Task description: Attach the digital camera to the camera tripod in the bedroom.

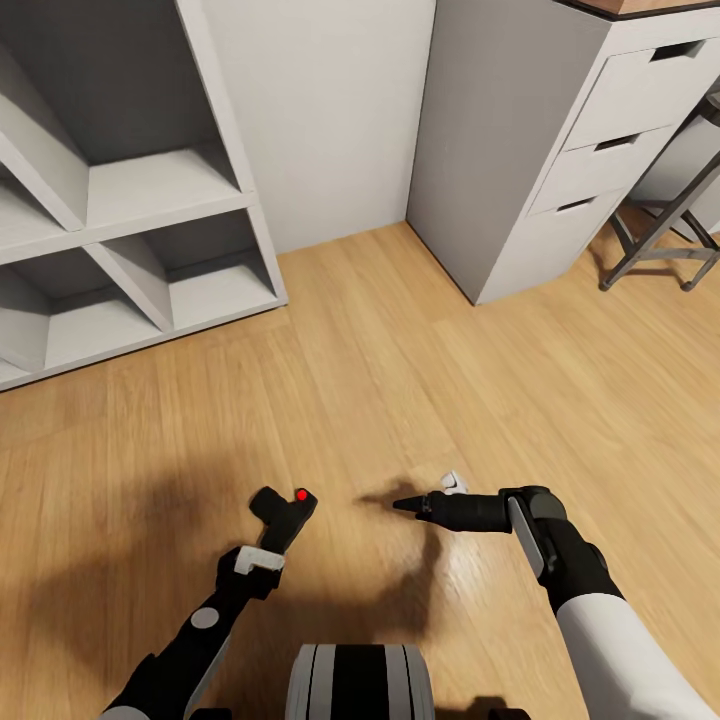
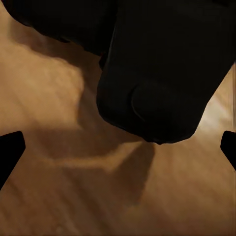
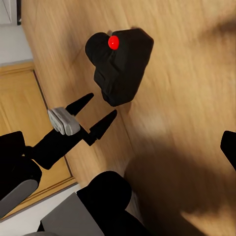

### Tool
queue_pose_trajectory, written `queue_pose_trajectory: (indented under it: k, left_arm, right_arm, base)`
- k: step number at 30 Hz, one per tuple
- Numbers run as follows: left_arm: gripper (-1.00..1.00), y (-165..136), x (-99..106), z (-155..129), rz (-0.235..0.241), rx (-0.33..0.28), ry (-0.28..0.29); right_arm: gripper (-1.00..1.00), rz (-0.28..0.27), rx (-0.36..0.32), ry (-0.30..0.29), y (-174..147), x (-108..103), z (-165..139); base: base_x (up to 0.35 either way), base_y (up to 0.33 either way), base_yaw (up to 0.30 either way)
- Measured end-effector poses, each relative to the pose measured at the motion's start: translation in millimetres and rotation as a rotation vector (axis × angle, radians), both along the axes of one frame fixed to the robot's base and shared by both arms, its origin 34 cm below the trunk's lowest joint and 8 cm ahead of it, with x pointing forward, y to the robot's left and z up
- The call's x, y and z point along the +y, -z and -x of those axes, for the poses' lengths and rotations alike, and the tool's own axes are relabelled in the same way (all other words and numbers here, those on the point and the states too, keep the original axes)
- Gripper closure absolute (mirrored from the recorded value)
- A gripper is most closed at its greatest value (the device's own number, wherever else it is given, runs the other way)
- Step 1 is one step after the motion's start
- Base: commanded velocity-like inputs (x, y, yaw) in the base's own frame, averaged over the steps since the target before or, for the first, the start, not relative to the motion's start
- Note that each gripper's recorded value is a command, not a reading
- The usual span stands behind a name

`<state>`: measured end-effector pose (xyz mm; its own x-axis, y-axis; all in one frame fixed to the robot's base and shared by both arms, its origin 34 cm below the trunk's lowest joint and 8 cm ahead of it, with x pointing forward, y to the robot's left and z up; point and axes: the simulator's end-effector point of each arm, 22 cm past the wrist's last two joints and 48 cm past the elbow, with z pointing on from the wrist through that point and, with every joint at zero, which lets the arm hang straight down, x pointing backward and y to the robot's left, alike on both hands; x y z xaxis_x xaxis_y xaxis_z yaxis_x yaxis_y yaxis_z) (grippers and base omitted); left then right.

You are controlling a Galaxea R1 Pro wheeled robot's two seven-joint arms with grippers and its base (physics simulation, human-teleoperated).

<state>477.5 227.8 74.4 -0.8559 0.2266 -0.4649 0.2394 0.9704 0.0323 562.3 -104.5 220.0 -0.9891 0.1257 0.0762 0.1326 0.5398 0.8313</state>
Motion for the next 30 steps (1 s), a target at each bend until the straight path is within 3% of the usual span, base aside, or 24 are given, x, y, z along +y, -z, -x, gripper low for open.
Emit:
queue_pose_trajectory:
  k: [5,12,30]
  left_arm:
    - [-1.00,-0.4,-1.6,-0.4,0.000,-0.007,0.011]
    - [-1.00,0.5,-6.7,2.6,-0.016,-0.007,0.075]
    - [-1.00,2.4,-11.8,7.2,-0.015,0.010,0.084]
  right_arm:
    - [-1.00,0.000,0.000,0.000,0.2,-0.3,0.3]
    - [-1.00,0.001,0.000,0.000,0.2,-0.8,0.1]
    - [-1.00,0.002,0.000,0.000,0.1,-0.9,0.2]
  base:
    - [0.000,0.000,0.000]
    - [0.000,0.000,0.000]
    - [0.047,0.000,0.000]
